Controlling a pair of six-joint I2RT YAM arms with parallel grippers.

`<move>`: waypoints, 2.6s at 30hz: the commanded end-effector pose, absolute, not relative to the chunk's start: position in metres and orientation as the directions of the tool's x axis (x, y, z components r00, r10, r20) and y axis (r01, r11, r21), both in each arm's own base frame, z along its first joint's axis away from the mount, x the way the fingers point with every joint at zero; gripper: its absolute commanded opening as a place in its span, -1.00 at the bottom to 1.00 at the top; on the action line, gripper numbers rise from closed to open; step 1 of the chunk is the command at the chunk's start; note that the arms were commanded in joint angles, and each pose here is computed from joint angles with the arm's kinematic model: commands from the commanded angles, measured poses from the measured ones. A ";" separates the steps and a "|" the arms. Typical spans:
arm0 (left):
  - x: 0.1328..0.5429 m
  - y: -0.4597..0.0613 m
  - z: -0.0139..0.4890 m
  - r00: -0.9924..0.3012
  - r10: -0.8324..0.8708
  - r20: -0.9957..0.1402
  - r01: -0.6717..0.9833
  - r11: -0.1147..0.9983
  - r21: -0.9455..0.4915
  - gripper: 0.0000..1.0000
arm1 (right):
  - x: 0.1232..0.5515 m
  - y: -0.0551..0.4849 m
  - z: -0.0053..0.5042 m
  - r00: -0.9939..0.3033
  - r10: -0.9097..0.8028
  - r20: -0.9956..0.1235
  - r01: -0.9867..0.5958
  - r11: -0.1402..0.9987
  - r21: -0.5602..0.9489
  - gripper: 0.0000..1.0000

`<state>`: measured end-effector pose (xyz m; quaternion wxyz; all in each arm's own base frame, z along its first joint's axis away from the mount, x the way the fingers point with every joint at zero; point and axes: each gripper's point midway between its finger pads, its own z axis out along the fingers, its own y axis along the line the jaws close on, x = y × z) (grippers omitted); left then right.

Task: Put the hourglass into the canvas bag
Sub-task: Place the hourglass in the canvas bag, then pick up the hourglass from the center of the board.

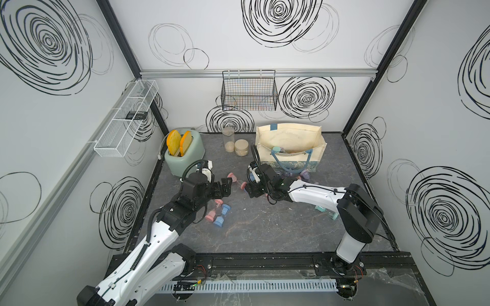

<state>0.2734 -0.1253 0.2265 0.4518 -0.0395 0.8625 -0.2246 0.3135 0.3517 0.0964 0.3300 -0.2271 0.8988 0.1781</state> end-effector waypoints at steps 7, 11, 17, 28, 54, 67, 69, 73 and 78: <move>0.273 -0.117 0.218 -0.568 -0.317 -0.759 0.097 0.890 -0.445 0.92 | 0.332 0.360 0.083 -0.732 -0.170 -0.659 -0.389 0.900 0.199 0.67; 0.272 -0.115 0.220 -0.563 -0.320 -0.762 0.090 0.893 -0.442 0.92 | 0.338 0.356 0.075 -0.741 -0.149 -0.655 -0.343 0.922 0.178 0.67; 0.273 -0.114 0.220 -0.560 -0.318 -0.765 0.091 0.894 -0.438 0.92 | 0.341 0.356 0.061 -0.748 -0.154 -0.645 -0.329 0.931 0.160 0.66; 0.273 -0.114 0.217 -0.564 -0.324 -0.760 0.087 0.892 -0.444 0.92 | 0.342 0.361 0.040 -0.755 -0.200 -0.624 -0.339 0.934 0.112 0.65; 0.274 -0.117 0.220 -0.567 -0.323 -0.758 0.100 0.886 -0.452 0.92 | 0.331 0.359 0.009 -0.776 -0.246 -0.581 -0.343 0.937 0.063 0.31; 0.275 -0.117 0.220 -0.568 -0.321 -0.758 0.101 0.886 -0.452 0.92 | 0.332 0.361 0.024 -0.763 -0.240 -0.601 -0.353 0.932 0.076 0.01; 0.275 -0.117 0.220 -0.567 -0.322 -0.758 0.101 0.886 -0.452 0.92 | 0.333 0.361 0.030 -0.758 -0.234 -0.608 -0.354 0.932 0.082 -0.03; 0.275 -0.117 0.221 -0.566 -0.322 -0.759 0.102 0.886 -0.452 0.92 | 0.331 0.362 0.042 -0.750 -0.218 -0.624 -0.359 0.927 0.109 -0.16; 0.276 -0.118 0.223 -0.563 -0.327 -0.759 0.105 0.883 -0.458 0.92 | 0.332 0.361 0.061 -0.739 -0.195 -0.645 -0.363 0.921 0.138 -0.26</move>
